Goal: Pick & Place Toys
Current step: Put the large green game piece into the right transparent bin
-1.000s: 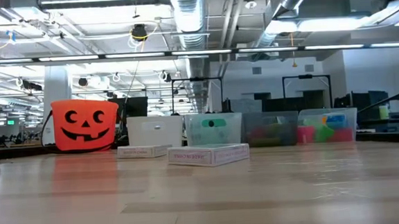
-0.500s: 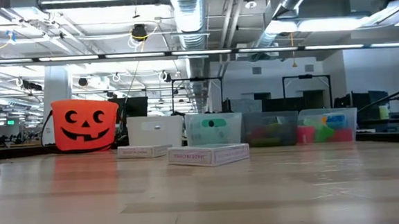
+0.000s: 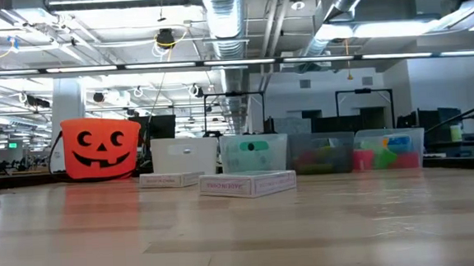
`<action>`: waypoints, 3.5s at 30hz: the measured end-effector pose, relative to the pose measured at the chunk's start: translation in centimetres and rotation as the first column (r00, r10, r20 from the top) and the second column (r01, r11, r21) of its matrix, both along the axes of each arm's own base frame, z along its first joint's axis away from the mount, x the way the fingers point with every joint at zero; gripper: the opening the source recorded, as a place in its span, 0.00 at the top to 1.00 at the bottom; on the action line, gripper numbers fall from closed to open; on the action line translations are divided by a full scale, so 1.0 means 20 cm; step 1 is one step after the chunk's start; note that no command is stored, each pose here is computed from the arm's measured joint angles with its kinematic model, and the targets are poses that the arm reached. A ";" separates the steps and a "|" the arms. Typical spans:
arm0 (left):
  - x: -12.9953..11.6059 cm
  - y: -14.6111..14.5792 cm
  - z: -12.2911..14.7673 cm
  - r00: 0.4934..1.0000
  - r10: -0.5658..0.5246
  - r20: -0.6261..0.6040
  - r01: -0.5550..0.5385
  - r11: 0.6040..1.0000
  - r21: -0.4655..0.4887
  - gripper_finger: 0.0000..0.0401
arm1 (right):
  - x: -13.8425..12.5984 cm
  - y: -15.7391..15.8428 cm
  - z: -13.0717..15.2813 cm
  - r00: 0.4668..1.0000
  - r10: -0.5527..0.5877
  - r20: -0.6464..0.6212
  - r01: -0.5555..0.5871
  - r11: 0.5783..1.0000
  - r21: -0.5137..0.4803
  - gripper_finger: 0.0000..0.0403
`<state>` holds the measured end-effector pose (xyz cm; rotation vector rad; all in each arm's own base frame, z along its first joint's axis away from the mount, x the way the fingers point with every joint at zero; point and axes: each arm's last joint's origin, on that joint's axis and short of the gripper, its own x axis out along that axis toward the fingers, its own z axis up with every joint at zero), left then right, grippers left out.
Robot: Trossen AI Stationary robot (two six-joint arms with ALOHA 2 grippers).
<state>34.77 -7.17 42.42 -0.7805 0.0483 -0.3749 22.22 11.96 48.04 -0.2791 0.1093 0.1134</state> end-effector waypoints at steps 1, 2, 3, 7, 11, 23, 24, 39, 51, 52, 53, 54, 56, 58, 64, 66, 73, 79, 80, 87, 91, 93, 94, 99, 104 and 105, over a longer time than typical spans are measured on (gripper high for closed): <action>0.01 0.00 0.00 1.000 0.001 0.009 -0.001 1.000 -0.007 0.59 | 0.01 0.00 0.00 1.000 -0.007 -0.001 0.007 1.000 -0.002 0.25; 0.01 0.00 -0.01 1.000 0.001 0.001 -0.001 1.000 -0.009 0.59 | 0.02 -0.01 -0.01 1.000 -0.012 -0.005 0.012 1.000 -0.005 0.25; 0.03 0.00 -0.02 1.000 0.001 -0.003 -0.001 1.000 -0.009 0.59 | 0.03 -0.01 -0.01 1.000 -0.013 -0.012 0.013 1.000 -0.009 0.25; 0.07 0.00 -0.05 1.000 0.003 0.000 -0.003 1.000 -0.029 0.59 | 0.06 -0.01 -0.02 1.000 -0.011 -0.006 0.011 1.000 -0.004 0.25; 0.09 0.00 -0.06 1.000 0.001 0.006 -0.001 0.999 -0.043 0.59 | 0.09 0.01 -0.04 0.999 0.020 -0.028 -0.020 1.000 -0.005 0.25; 0.10 0.02 -0.06 1.000 -0.011 0.020 0.012 0.999 -0.052 0.59 | 0.11 0.03 -0.07 0.997 0.063 -0.048 -0.063 0.998 -0.002 0.25; 0.10 0.02 -0.06 1.000 -0.011 0.020 0.012 0.999 -0.052 0.59 | 0.11 0.03 -0.06 0.997 0.063 -0.047 -0.063 0.998 -0.001 0.25; 0.09 0.02 -0.06 0.999 -0.026 0.023 0.027 0.999 -0.045 0.59 | 0.11 0.03 -0.06 0.997 0.067 -0.031 -0.067 0.998 0.007 0.62; 0.10 0.07 -0.05 0.999 -0.013 0.031 0.014 1.000 -0.020 0.48 | 0.10 0.01 -0.05 0.999 -0.032 -0.026 0.032 0.999 -0.003 0.66; 0.10 0.08 -0.05 0.999 -0.020 0.030 0.020 1.000 -0.018 0.47 | 0.09 0.01 -0.05 0.999 -0.036 -0.031 0.037 0.999 0.008 0.67; 0.10 0.09 -0.05 0.999 -0.029 0.030 0.029 0.999 -0.016 0.47 | 0.09 0.01 -0.05 0.998 -0.043 -0.038 0.044 0.999 0.025 0.67; 0.10 0.10 -0.05 0.999 -0.035 0.027 0.035 0.999 -0.014 0.47 | 0.08 0.00 -0.05 0.997 -0.059 -0.045 0.061 0.997 0.039 0.67; 0.10 0.12 -0.05 0.999 -0.036 0.027 0.036 0.999 -0.012 0.47 | 0.07 -0.01 -0.06 0.993 -0.092 -0.070 0.097 0.993 0.061 0.67; 0.10 0.15 -0.05 0.999 -0.039 0.019 0.039 0.999 -0.008 0.48 | 0.06 -0.02 -0.07 0.987 -0.123 -0.106 0.132 0.988 0.077 0.67; 0.03 0.24 0.00 0.999 -0.035 0.023 0.034 0.999 0.041 0.49 | 0.01 -0.07 -0.15 0.933 -0.260 -0.248 0.286 0.955 0.073 0.67; 0.01 0.27 0.00 1.000 -0.019 -0.002 0.019 0.998 0.065 0.50 | -0.02 -0.10 -0.17 0.898 -0.330 -0.290 0.365 0.928 0.072 0.67; -0.07 0.32 0.08 0.999 0.019 0.045 -0.024 0.993 0.117 0.49 | -0.14 -0.25 -0.27 0.695 -0.553 -0.460 0.637 0.770 0.037 0.67; -0.10 0.32 0.09 0.998 0.024 0.055 -0.033 0.987 0.160 0.51 | -0.24 -0.40 -0.33 0.455 -0.697 -0.555 0.819 0.572 -0.047 0.67; -0.10 0.32 0.10 0.998 0.024 0.063 -0.034 0.986 0.164 0.51 | -0.26 -0.42 -0.34 0.424 -0.712 -0.560 0.838 0.542 -0.055 0.67; -0.10 0.32 0.08 0.999 0.024 0.035 -0.029 0.986 0.166 0.50 | -0.36 -0.60 -0.40 0.317 -0.774 -0.548 0.911 0.410 -0.052 0.67; -0.09 0.32 0.07 0.999 0.025 0.022 -0.028 0.986 0.166 0.51 | -0.43 -0.69 -0.47 0.288 -0.784 -0.550 0.936 0.352 -0.011 0.67; -0.09 0.33 0.07 0.999 0.041 0.030 -0.046 0.985 0.166 0.51 | -0.44 -0.73 -0.51 0.315 -0.780 -0.540 0.937 0.348 0.044 0.67; -0.09 0.33 0.07 0.998 0.062 0.031 -0.066 0.983 0.171 0.51 | -0.45 -0.75 -0.54 0.335 -0.777 -0.533 0.933 0.352 0.073 0.67; -0.09 0.36 0.08 0.961 0.267 0.076 -0.278 0.925 0.259 0.51 | -0.44 -0.85 -0.70 0.463 -0.725 -0.509 0.884 0.415 0.214 0.67; -0.09 0.39 0.08 0.877 0.472 0.092 -0.476 0.826 0.301 0.51 | -0.45 -1.01 -0.90 0.347 -0.757 -0.554 0.935 0.325 0.142 0.67; -0.09 0.40 0.08 0.857 0.507 0.090 -0.509 0.808 0.299 0.51 | -0.46 -1.04 -0.93 0.327 -0.757 -0.566 0.942 0.310 0.130 0.67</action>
